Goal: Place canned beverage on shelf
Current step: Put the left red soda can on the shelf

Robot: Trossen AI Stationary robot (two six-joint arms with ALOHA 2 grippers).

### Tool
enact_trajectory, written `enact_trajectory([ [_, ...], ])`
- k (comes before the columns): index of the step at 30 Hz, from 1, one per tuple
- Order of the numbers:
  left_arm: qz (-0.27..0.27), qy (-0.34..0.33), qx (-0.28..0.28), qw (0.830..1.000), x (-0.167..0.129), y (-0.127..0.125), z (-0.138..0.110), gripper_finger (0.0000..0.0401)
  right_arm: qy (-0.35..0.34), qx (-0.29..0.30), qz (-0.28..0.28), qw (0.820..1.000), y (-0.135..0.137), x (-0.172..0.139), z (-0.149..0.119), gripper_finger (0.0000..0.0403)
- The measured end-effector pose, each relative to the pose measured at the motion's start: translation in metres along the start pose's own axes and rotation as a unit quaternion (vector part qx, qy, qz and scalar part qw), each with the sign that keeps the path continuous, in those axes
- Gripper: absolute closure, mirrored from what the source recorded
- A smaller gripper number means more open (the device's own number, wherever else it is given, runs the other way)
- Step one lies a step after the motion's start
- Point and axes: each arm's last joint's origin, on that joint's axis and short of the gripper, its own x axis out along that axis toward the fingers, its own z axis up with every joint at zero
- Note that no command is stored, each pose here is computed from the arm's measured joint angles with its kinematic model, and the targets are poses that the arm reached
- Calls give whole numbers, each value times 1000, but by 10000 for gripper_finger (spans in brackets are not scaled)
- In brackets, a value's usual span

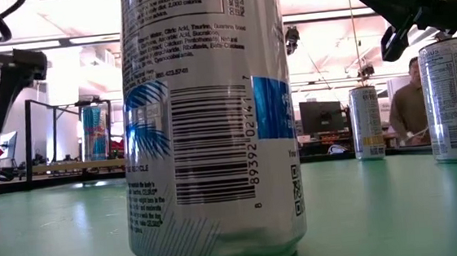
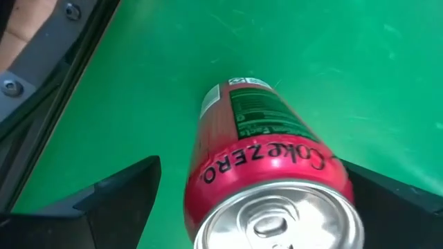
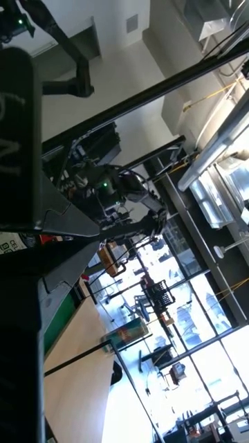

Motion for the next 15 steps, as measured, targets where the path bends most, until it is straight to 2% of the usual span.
enact_trajectory([
  [10, -4, -29, 13, 999, 5, -7, -15, 15, 0, 0, 0, 1000, 0, 0, 0, 390],
  [15, -2, -58, 29, 998, 9, -9, -18, 51, 0, 0, 0, 1000, 0, 0, 0, 390],
])
